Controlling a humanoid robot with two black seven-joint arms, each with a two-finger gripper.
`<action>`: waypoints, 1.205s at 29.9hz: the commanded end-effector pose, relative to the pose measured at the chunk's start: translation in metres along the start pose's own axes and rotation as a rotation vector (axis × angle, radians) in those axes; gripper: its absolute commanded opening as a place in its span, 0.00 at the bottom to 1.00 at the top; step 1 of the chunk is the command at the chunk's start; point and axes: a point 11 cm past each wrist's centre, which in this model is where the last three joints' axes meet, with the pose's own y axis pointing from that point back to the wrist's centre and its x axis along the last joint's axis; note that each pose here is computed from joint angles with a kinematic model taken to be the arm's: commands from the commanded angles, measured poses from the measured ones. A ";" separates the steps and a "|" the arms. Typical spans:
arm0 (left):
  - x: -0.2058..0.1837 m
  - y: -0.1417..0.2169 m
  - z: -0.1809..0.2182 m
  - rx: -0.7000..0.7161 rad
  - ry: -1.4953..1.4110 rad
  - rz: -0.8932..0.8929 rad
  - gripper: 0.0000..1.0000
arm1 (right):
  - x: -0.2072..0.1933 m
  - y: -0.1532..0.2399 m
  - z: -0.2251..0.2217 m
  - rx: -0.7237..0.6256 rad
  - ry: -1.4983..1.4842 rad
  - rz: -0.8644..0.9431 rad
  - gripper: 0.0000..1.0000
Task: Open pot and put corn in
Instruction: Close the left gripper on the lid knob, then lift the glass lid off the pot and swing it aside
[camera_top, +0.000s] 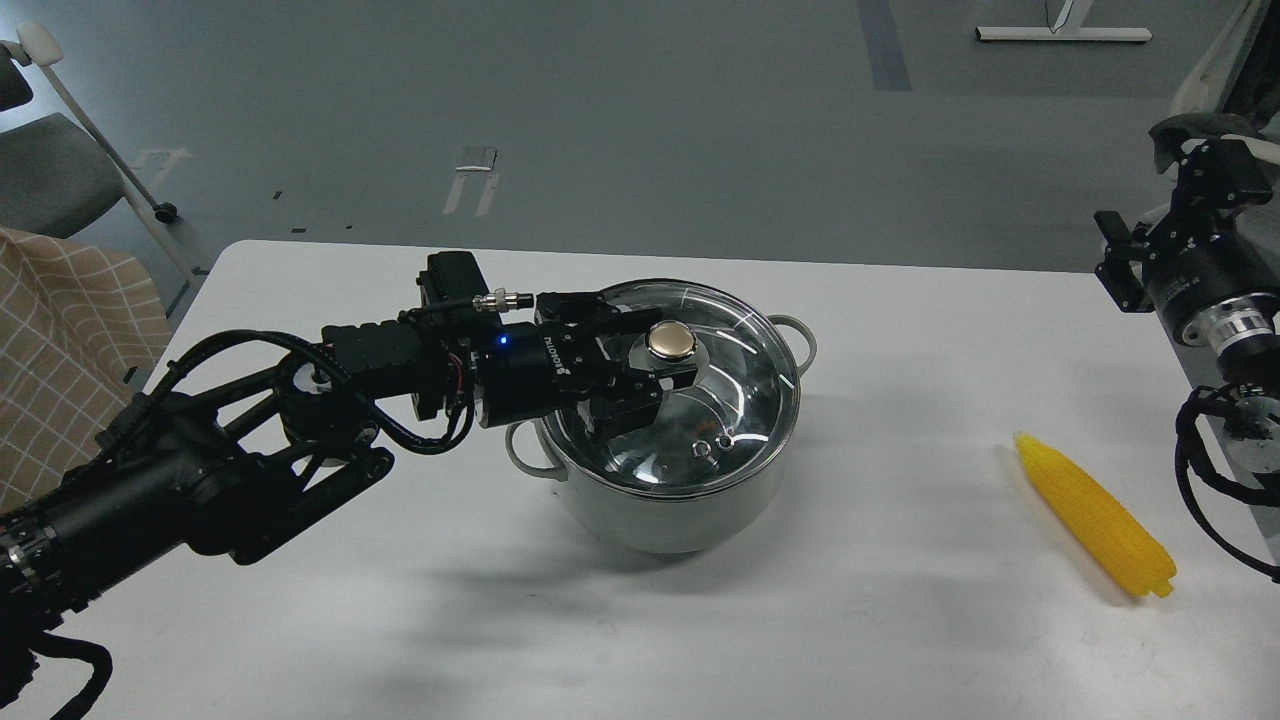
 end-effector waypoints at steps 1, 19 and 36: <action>-0.001 0.000 -0.001 0.004 0.002 -0.002 0.65 | -0.001 0.000 -0.001 0.001 0.000 -0.002 1.00; 0.057 -0.004 -0.005 -0.012 -0.113 0.078 0.00 | -0.001 0.000 0.000 0.000 -0.001 -0.002 1.00; 0.053 0.168 -0.088 0.329 -0.344 -0.054 0.00 | -0.001 0.000 0.001 -0.001 -0.002 -0.002 1.00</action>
